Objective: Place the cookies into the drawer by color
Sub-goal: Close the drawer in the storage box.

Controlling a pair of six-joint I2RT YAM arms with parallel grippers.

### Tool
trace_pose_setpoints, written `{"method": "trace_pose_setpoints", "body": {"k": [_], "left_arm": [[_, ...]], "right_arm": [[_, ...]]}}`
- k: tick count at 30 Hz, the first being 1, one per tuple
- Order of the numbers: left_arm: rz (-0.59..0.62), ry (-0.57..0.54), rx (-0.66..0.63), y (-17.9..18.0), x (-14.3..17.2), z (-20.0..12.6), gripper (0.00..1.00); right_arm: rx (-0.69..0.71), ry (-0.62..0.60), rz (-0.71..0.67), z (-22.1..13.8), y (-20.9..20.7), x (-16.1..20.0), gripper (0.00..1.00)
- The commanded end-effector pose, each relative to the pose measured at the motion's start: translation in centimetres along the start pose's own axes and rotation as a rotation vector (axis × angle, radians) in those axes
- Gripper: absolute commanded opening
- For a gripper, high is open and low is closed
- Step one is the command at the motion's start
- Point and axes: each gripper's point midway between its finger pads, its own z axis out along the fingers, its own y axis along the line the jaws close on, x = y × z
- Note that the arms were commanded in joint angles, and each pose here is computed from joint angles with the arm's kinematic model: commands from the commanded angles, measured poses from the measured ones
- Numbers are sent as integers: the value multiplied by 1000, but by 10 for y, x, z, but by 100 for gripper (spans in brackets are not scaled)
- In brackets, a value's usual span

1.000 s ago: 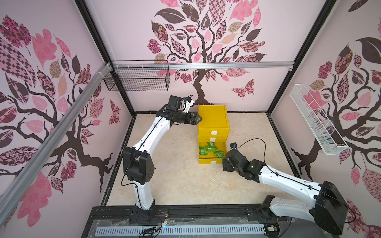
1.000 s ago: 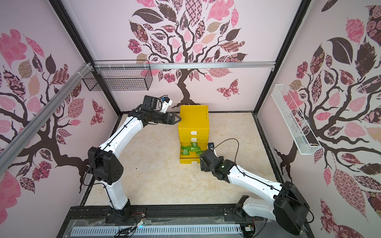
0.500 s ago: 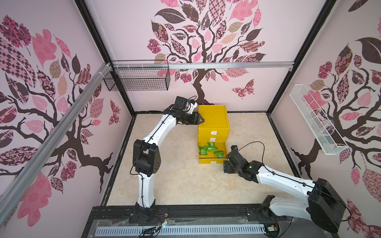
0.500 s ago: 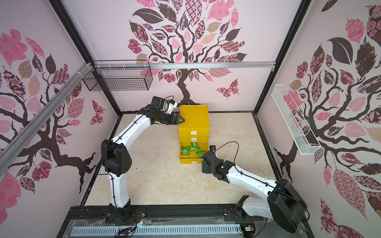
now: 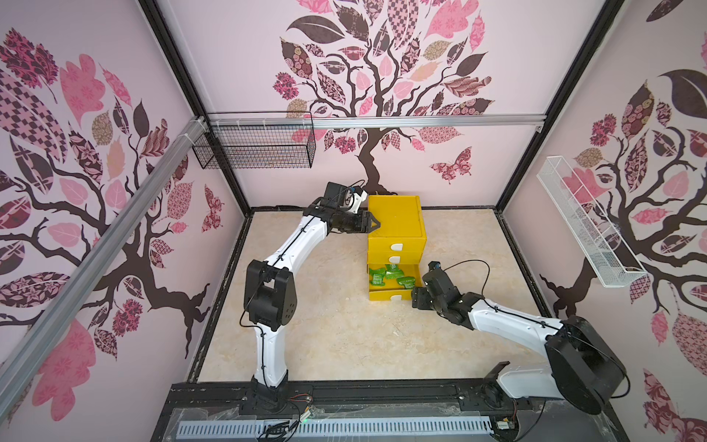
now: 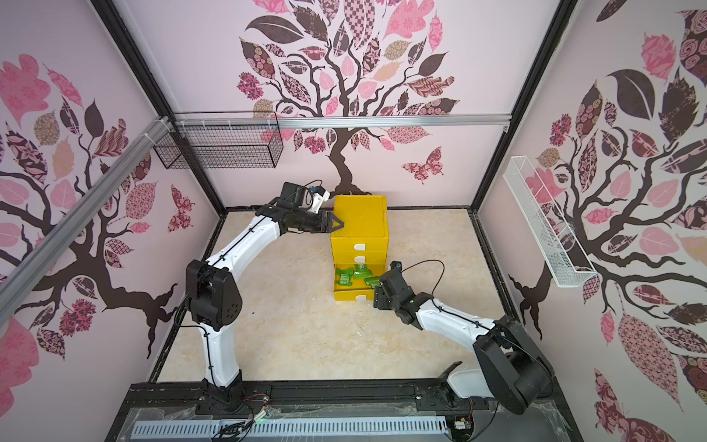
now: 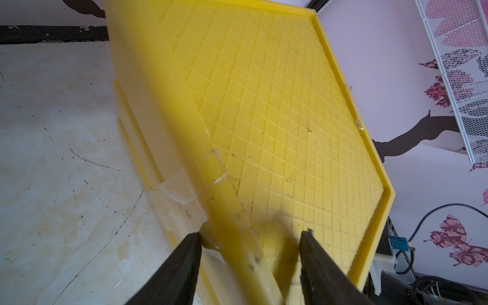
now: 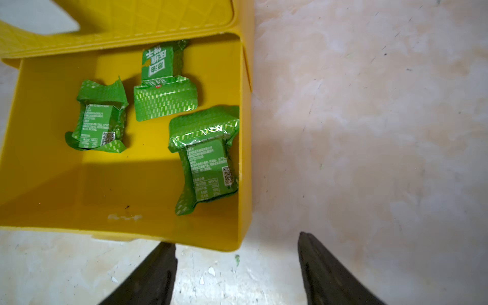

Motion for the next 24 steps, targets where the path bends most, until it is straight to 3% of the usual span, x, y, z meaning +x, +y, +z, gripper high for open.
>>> {"method": "trace_pose_setpoints", "body": {"k": [1, 13, 24], "left_arm": [[-50, 127, -47, 18, 41, 18, 63], [-63, 147, -48, 23, 49, 24, 62], [-60, 149, -44, 22, 51, 25, 62]], "right_arm": [[-30, -82, 13, 9, 6, -26, 73], [5, -208, 73, 42, -4, -71, 64], [-59, -320, 124, 62, 9, -92, 56]]}}
